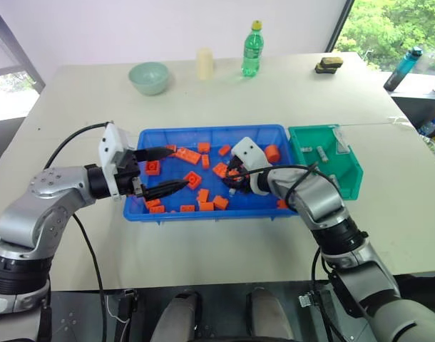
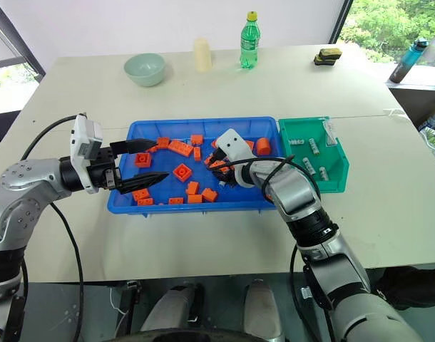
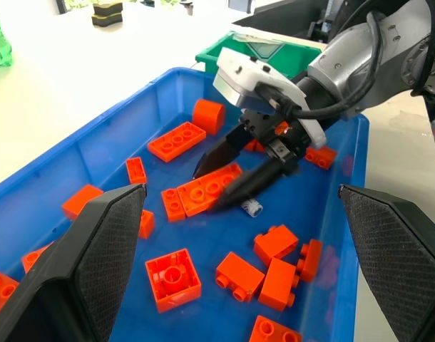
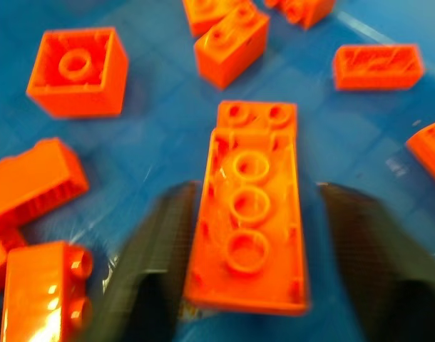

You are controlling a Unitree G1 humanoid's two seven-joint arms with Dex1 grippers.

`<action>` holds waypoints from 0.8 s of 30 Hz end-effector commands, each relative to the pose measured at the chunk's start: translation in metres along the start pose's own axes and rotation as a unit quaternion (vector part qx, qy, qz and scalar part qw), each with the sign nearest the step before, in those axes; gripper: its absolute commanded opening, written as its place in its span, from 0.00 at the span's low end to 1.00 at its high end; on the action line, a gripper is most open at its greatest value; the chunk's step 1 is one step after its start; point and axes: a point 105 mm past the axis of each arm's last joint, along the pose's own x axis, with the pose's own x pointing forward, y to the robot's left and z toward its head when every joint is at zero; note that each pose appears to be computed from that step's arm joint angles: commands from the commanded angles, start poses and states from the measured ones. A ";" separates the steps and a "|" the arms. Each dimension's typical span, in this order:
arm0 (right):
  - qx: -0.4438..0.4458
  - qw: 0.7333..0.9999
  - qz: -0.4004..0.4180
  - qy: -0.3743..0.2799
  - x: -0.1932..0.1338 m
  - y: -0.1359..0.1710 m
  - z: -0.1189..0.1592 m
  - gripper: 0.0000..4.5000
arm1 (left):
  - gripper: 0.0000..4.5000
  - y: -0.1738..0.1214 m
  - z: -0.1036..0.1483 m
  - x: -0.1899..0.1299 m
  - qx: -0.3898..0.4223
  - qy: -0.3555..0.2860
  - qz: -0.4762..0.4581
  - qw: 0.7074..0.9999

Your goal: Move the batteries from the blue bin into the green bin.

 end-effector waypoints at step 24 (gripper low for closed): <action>-0.096 0.992 0.066 -0.046 -0.023 -0.005 0.032 0.94 | 1.00 -0.007 0.008 -0.003 0.022 -0.007 -0.021 1.000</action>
